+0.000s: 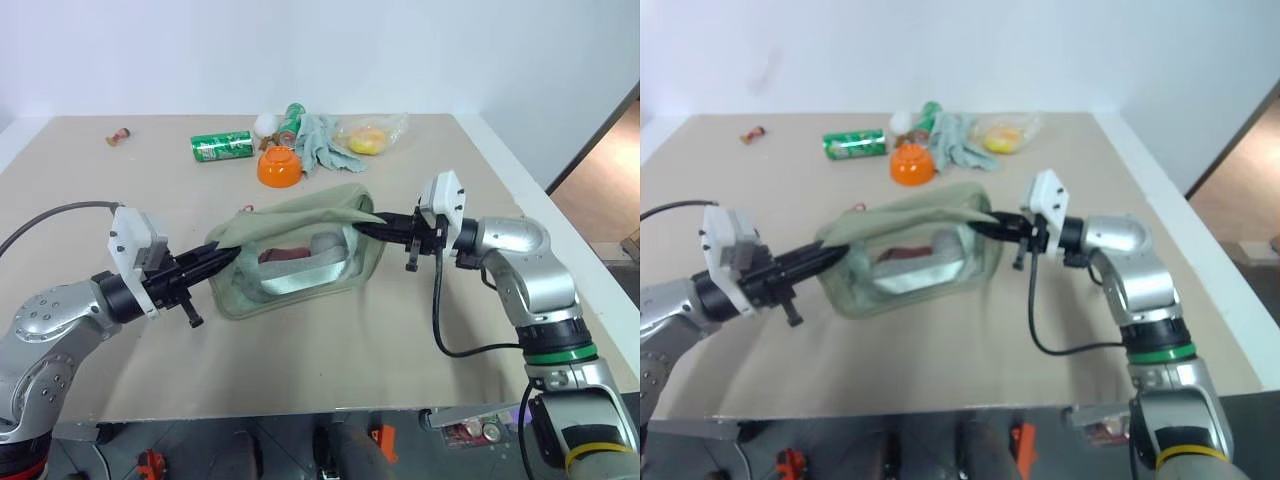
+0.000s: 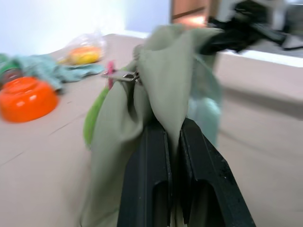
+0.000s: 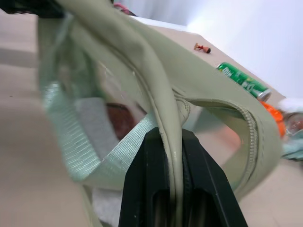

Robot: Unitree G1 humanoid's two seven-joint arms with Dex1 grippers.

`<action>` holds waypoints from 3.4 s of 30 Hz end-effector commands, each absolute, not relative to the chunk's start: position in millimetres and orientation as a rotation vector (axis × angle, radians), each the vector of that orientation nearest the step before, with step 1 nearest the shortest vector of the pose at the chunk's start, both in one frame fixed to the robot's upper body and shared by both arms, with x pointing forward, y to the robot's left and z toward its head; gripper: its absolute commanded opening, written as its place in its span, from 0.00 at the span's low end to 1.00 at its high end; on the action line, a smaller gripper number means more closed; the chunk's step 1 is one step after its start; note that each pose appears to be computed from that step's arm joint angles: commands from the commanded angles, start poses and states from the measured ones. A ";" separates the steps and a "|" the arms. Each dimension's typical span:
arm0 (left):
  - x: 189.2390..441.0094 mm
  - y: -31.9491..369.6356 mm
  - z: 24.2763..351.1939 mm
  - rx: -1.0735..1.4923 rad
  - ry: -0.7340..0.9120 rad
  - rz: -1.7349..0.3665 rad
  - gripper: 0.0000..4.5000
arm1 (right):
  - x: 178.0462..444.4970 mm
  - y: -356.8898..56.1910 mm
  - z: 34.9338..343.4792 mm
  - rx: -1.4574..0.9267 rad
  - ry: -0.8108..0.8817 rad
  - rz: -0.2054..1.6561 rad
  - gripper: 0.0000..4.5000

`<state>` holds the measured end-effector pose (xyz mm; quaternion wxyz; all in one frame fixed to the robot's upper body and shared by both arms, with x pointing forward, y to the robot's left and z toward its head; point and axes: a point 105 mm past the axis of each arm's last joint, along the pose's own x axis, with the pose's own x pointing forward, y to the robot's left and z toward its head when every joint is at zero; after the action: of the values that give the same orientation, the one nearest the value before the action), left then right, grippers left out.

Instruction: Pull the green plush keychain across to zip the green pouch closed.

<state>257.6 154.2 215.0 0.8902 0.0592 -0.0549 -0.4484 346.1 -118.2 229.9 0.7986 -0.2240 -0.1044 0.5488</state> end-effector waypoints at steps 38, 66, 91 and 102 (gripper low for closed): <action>274.9 148.4 227.3 0.223 -0.168 -0.987 0.00 | 345.0 -214.9 315.8 -0.129 -0.119 0.953 0.93; 273.2 151.3 231.9 0.303 -0.203 -0.915 0.00 | 358.0 -51.2 239.0 -0.468 -0.095 1.552 0.93; 269.8 142.1 226.2 0.265 -0.198 -0.920 0.00 | 362.0 -21.9 225.3 -0.452 -0.108 1.538 0.61; 274.4 145.8 225.4 0.268 -0.197 -0.898 0.00 | 366.8 -27.0 227.4 -0.470 -0.112 1.507 0.01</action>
<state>274.3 145.5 214.5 0.8877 0.1179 -0.0705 -0.4394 366.1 -25.1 217.7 0.7022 -0.1994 -0.0333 0.6826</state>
